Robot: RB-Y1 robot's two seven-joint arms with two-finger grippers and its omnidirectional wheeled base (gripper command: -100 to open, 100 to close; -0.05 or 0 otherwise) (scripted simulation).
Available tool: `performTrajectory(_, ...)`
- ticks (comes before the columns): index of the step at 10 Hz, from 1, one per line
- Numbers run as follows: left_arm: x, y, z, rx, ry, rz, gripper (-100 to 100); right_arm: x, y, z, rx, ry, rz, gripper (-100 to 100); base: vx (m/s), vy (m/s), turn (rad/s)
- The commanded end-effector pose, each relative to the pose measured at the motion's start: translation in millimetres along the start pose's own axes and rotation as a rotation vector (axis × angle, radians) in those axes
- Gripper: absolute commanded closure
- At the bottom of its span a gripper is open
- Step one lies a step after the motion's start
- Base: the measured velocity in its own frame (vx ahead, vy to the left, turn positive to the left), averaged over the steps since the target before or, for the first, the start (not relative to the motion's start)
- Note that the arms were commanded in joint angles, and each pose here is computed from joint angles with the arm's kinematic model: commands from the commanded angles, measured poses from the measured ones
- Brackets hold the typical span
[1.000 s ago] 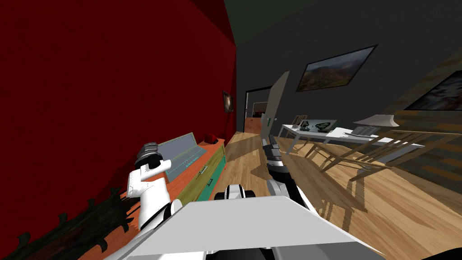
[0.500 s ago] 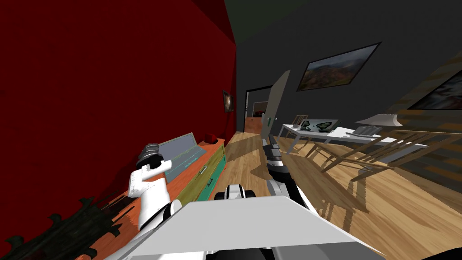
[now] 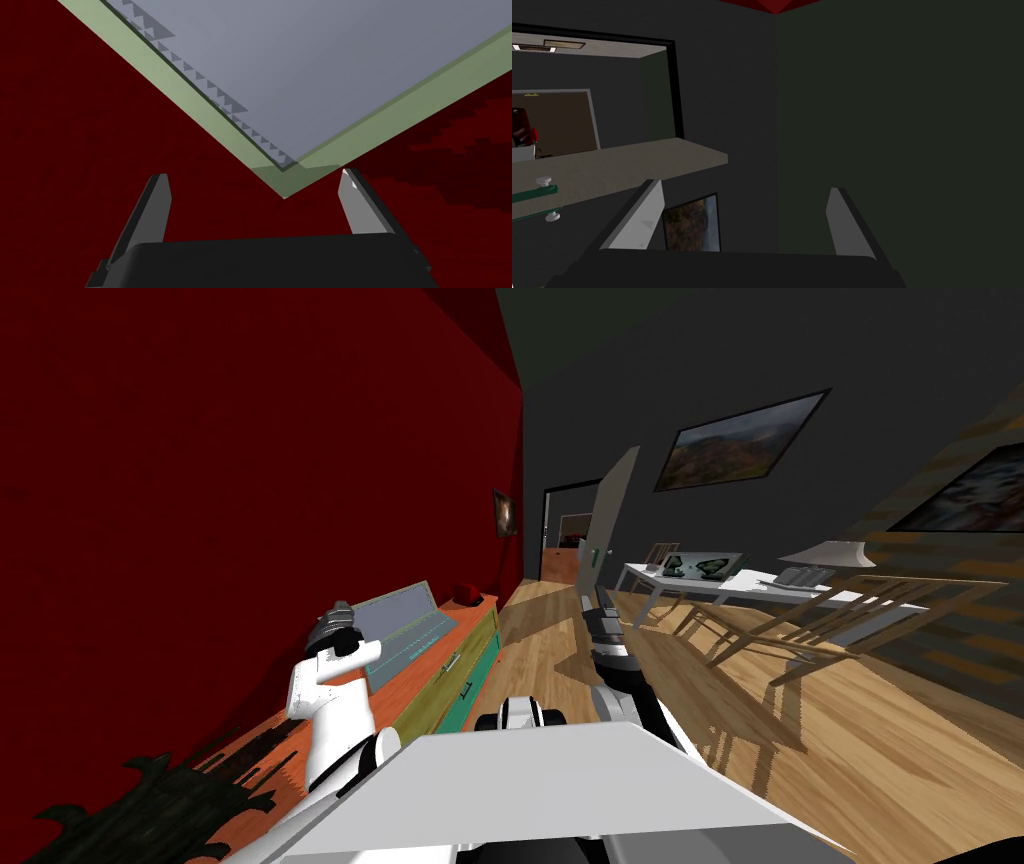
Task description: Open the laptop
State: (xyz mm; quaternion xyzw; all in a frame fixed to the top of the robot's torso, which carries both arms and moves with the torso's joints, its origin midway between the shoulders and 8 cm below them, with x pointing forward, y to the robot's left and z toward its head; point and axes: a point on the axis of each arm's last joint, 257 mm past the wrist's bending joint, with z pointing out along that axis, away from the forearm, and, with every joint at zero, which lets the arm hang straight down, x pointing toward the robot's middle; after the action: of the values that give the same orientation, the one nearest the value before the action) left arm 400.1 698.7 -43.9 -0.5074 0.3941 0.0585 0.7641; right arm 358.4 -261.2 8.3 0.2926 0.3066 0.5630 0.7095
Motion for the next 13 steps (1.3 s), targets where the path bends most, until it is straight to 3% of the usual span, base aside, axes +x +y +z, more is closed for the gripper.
performTrajectory(1,2.9,6.7,3.5,-0.035,0.013,0.027,-100,0.0,0.0,0.0,0.0,0.0,0.0,0,-0.012,0.002,-0.014)
performTrajectory(4,7.2,14.2,7.3,-0.074,0.03,0.058,-100,0.0,0.0,0.0,0.0,0.0,0.0,0,-0.014,0.005,-0.016)
performTrajectory(7,3.5,9.1,8.7,-0.069,0.023,0.052,-100,0.0,0.0,0.0,0.0,0.0,0.0,0,0.02,0.05,-0.026)
performTrajectory(8,3.1,9.1,8.9,-0.071,0.022,0.053,100,0.0,0.0,0.0,0.0,0.0,0.0,0,0.0,0.008,0.021)
performTrajectory(9,5.3,20.6,3.5,-0.06,0.022,0.043,100,0.0,0.0,0.0,0.0,0.0,0.0,0,0.084,-0.026,0.225)
performTrajectory(11,3.6,11.1,4.0,-0.024,0.015,0.043,100,0.0,0.0,-0.1,0.0,0.0,0.0,0,0.085,-0.037,0.086)
performTrajectory(12,6.1,24.3,-1.9,-0.023,0.017,0.032,100,0.0,0.0,0.0,0.0,0.0,0.0,0,0.092,-0.033,0.156)
performTrajectory(13,4.7,16.1,-1.8,0.008,0.011,0.032,100,0.0,0.0,-0.1,0.0,0.0,0.0,0,0.094,-0.045,0.127)
